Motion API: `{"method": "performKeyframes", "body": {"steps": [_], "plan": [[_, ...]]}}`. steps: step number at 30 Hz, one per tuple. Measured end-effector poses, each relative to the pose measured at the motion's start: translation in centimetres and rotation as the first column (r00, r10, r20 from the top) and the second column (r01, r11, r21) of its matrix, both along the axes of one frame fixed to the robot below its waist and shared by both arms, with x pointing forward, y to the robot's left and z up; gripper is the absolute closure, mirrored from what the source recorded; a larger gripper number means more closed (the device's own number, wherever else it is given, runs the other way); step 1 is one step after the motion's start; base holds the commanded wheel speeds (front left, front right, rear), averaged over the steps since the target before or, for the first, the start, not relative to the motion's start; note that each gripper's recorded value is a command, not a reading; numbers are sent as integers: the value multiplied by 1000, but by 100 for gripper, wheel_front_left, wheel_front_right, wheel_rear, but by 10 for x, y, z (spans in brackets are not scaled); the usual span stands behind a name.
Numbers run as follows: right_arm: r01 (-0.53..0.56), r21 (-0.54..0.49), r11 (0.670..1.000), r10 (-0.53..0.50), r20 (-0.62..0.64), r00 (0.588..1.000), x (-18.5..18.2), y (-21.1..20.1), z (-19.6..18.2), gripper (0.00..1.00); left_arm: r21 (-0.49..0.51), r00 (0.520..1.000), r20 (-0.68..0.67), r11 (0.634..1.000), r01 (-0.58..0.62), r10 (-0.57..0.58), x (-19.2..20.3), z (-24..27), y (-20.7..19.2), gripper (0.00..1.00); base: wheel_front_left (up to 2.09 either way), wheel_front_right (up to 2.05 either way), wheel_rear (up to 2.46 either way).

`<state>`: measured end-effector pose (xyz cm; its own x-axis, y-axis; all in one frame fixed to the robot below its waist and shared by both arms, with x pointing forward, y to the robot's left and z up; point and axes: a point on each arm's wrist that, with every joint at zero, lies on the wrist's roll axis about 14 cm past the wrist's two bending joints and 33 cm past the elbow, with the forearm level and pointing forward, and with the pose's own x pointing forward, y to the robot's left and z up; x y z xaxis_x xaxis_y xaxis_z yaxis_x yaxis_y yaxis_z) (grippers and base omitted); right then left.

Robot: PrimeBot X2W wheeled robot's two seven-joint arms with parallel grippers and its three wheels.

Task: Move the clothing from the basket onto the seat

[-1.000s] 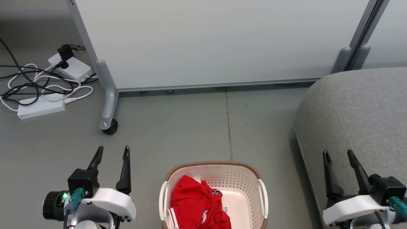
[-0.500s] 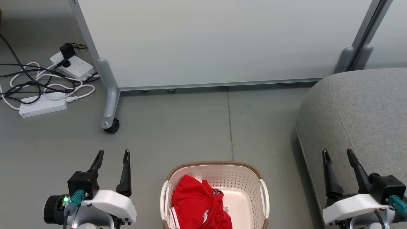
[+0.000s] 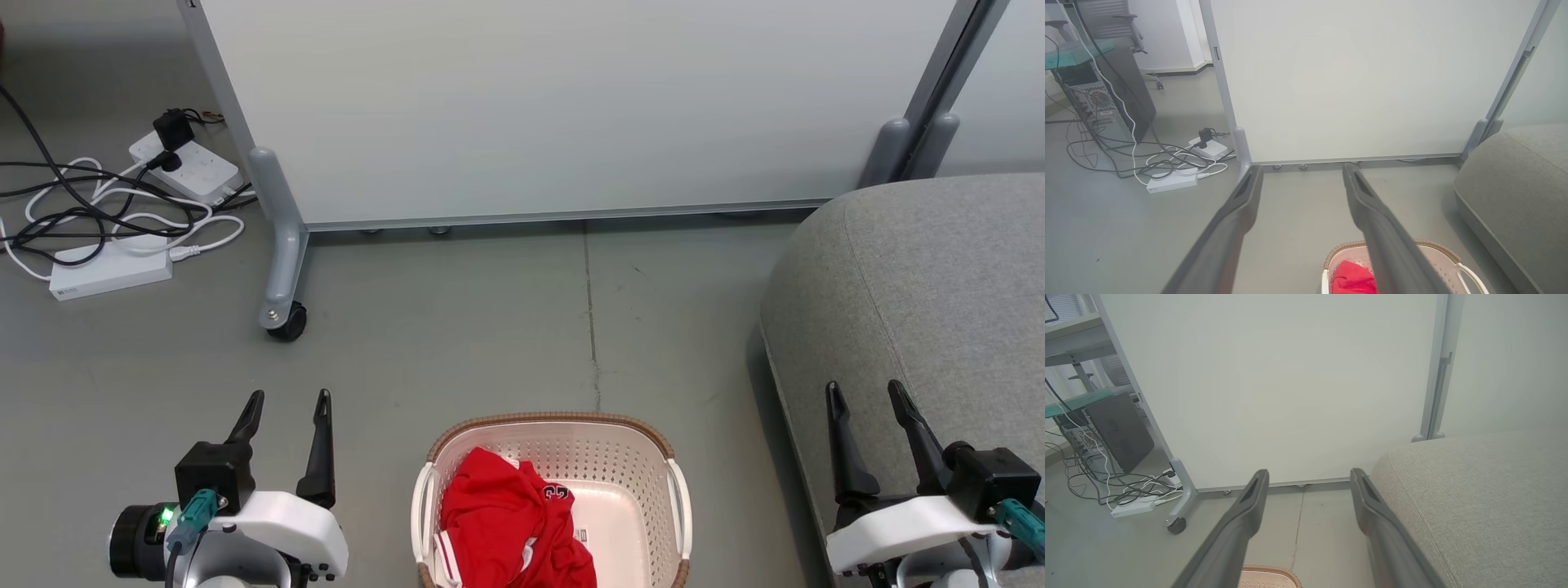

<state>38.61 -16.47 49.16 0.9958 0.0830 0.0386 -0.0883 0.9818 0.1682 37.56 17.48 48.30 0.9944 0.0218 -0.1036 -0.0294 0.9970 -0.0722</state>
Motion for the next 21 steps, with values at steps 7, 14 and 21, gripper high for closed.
{"method": "performKeyframes", "body": {"steps": [7,14,21], "plan": [[-1,0,1000,1,-3,1000,3,0,-1,0,16,1000,-13,1000,23,-23,4,-4,-5,0,0,0,0],[-1,-12,1000,1,9,1000,22,0,1,0,4,981,-84,984,177,-176,31,-22,-49,0,0,0,0],[8,8,1000,-8,19,1000,60,-5,-5,0,-25,849,-337,906,423,-406,50,-109,-120,0,0,0,0]]}}
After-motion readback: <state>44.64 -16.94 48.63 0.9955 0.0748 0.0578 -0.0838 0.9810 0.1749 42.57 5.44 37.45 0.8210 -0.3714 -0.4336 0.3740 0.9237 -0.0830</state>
